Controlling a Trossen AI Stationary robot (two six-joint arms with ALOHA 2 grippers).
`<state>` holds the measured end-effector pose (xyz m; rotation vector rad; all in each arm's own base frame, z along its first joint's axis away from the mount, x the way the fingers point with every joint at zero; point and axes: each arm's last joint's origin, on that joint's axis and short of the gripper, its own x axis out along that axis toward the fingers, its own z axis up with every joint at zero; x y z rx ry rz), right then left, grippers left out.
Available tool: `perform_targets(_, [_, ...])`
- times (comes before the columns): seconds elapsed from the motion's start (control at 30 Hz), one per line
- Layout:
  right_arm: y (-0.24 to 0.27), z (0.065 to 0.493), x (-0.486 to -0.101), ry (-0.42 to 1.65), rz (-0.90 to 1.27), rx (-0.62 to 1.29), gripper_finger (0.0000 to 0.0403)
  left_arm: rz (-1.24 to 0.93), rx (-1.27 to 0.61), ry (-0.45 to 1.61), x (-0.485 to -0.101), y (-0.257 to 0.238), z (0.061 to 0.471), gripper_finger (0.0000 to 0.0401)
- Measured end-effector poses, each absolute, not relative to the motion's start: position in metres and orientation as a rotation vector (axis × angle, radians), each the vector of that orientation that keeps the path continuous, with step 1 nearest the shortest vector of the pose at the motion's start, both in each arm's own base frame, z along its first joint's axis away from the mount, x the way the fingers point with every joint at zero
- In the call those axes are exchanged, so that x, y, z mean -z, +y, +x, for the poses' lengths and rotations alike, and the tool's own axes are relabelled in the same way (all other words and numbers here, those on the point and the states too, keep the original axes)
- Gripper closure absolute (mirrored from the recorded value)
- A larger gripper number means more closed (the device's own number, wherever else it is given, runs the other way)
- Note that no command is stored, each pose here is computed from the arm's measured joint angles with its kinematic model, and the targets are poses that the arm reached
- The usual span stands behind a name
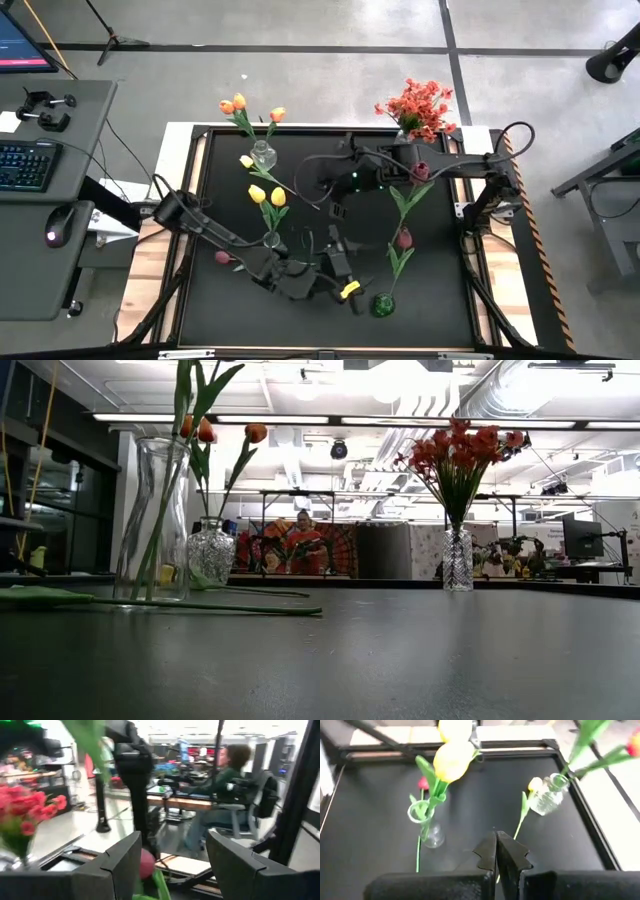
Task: Sort flowers into vase by color
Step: Put the left dark red flower into the green vase
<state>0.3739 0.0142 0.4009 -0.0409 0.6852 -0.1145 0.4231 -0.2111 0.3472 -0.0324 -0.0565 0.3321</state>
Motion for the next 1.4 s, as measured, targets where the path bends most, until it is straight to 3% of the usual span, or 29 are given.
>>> perform_targets(0.17, [0.006,0.379,-0.407,0.614,-0.082,0.046,0.0403,0.002,-0.146,-0.053,-0.346,-0.211,0.428,0.0192])
perform_targets(0.47, [-0.011,0.384,-0.435,0.375,0.086,0.049,0.0403,0.099,-0.472,0.073,-0.331,-0.212,0.419,0.0192])
perform_targets(0.7, [-0.007,0.389,-0.453,0.191,0.151,-0.057,0.0403,0.025,-0.460,0.071,-0.326,-0.185,0.436,0.0192])
perform_targets(1.03, [-0.007,0.389,-0.464,0.092,0.164,-0.107,0.0403,0.046,-0.423,0.146,-0.315,-0.166,0.446,0.0192])
perform_targets(1.23, [-0.034,0.354,-0.485,0.096,0.134,-0.028,0.0403,0.148,-0.352,0.349,-0.329,-0.193,0.398,0.0192])
perform_targets(1.4, [-0.053,0.308,-0.502,0.151,0.132,0.051,0.0403,0.184,-0.520,0.454,-0.323,-0.216,0.344,0.0192])
